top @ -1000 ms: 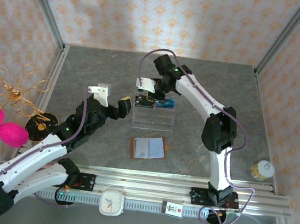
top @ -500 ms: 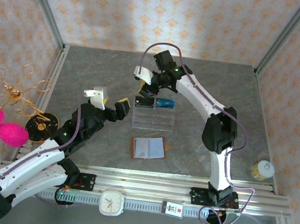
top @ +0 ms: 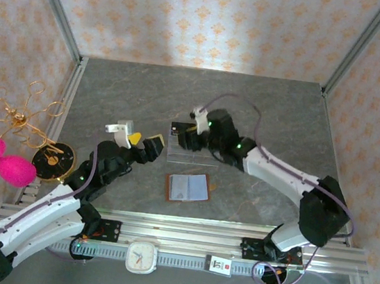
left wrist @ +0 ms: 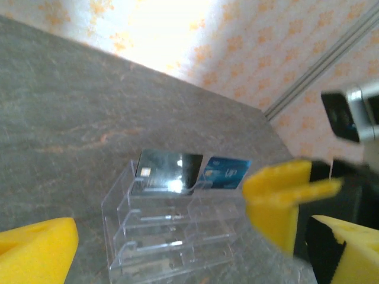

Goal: Take the credit cards out of the card holder

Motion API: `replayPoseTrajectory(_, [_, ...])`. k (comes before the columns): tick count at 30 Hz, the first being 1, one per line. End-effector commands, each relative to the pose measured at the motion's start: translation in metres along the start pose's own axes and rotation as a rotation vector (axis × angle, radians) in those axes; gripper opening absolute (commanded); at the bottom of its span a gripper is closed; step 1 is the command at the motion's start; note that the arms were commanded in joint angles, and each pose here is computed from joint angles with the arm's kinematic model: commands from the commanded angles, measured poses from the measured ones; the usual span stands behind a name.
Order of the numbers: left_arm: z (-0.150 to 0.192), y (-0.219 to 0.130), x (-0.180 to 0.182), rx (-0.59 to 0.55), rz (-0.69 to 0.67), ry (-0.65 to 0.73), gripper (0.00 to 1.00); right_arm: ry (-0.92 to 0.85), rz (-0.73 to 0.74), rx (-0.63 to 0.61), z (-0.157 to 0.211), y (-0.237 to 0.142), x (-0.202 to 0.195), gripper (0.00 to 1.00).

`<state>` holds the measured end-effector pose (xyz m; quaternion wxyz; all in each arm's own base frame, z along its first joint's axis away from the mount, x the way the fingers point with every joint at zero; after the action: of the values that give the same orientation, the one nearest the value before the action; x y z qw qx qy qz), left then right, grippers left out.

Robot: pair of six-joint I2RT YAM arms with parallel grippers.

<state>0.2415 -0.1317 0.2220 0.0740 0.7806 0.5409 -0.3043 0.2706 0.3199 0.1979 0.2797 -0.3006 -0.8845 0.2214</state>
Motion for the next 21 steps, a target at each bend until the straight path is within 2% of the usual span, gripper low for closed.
replayPoseTrajectory(1, [0.010,-0.001,0.001,0.024,0.043,-0.069,0.97,0.093,0.157,0.114,0.060,0.011,0.001,0.44])
replayPoseTrajectory(3, [0.018,-0.001,0.008,0.048,0.013,-0.083,0.96,0.067,0.222,0.208,0.100,0.017,0.005,0.44])
replayPoseTrajectory(6, [0.028,-0.001,0.013,0.076,0.007,-0.101,0.93,0.035,0.245,0.263,0.127,0.024,0.015,0.44])
replayPoseTrajectory(9, [0.036,-0.003,0.017,0.090,0.007,-0.116,0.87,-0.011,0.288,0.281,0.136,0.031,0.017,0.44])
replayPoseTrajectory(13, [0.043,-0.002,0.021,0.117,-0.005,-0.120,0.86,-0.044,0.291,0.313,0.144,0.037,0.020,0.44])
replayPoseTrajectory(21, [0.053,0.003,0.024,0.162,-0.018,-0.123,0.82,-0.142,0.386,0.386,0.164,0.045,0.015,0.44])
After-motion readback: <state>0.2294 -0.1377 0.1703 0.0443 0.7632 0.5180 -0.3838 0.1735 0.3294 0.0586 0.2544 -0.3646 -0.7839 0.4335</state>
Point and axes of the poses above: each hand's point on the last joint's axis, 136 mm out from that joint toward the fingers, its own y axis out along the fingers, its own x axis along the line the jaws close on, z = x × y, the point moved 3 cm from there along -y, back along the fingers
